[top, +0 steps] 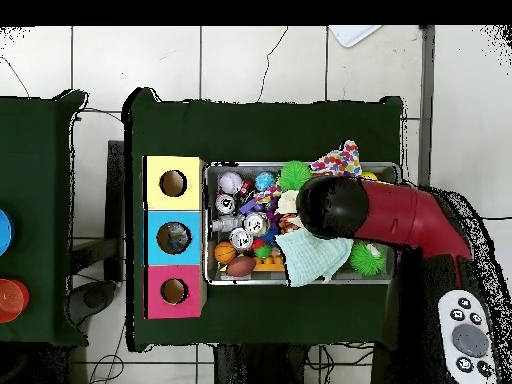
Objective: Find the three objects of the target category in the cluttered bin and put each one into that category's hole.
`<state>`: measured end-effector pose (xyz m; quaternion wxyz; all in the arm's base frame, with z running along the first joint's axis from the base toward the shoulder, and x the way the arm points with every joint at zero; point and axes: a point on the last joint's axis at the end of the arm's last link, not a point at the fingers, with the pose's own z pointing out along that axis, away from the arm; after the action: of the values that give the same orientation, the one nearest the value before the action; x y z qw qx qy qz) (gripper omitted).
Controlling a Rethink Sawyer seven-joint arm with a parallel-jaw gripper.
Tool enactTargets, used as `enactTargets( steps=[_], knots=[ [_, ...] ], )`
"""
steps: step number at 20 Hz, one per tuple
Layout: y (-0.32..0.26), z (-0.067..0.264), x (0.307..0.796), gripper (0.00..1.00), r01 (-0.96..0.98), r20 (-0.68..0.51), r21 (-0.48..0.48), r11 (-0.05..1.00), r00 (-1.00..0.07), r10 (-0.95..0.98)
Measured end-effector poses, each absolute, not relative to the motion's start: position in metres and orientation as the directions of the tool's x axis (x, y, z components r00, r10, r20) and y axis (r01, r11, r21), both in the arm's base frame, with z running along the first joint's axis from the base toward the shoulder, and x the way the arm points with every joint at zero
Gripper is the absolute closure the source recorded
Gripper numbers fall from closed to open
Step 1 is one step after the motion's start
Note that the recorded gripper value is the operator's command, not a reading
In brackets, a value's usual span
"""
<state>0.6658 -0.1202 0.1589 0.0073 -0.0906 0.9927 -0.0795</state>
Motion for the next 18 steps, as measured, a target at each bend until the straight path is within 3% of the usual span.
enactTargets(
  steps=[11,18],
  knots=[
    [-0.054,0.172,0.686,0.00,-0.234,-0.044,-0.112,0.966,-0.970,-0.240],
    [-0.016,0.155,0.692,0.00,-0.249,-0.050,-0.051,0.967,-0.967,-0.251]
  ],
)
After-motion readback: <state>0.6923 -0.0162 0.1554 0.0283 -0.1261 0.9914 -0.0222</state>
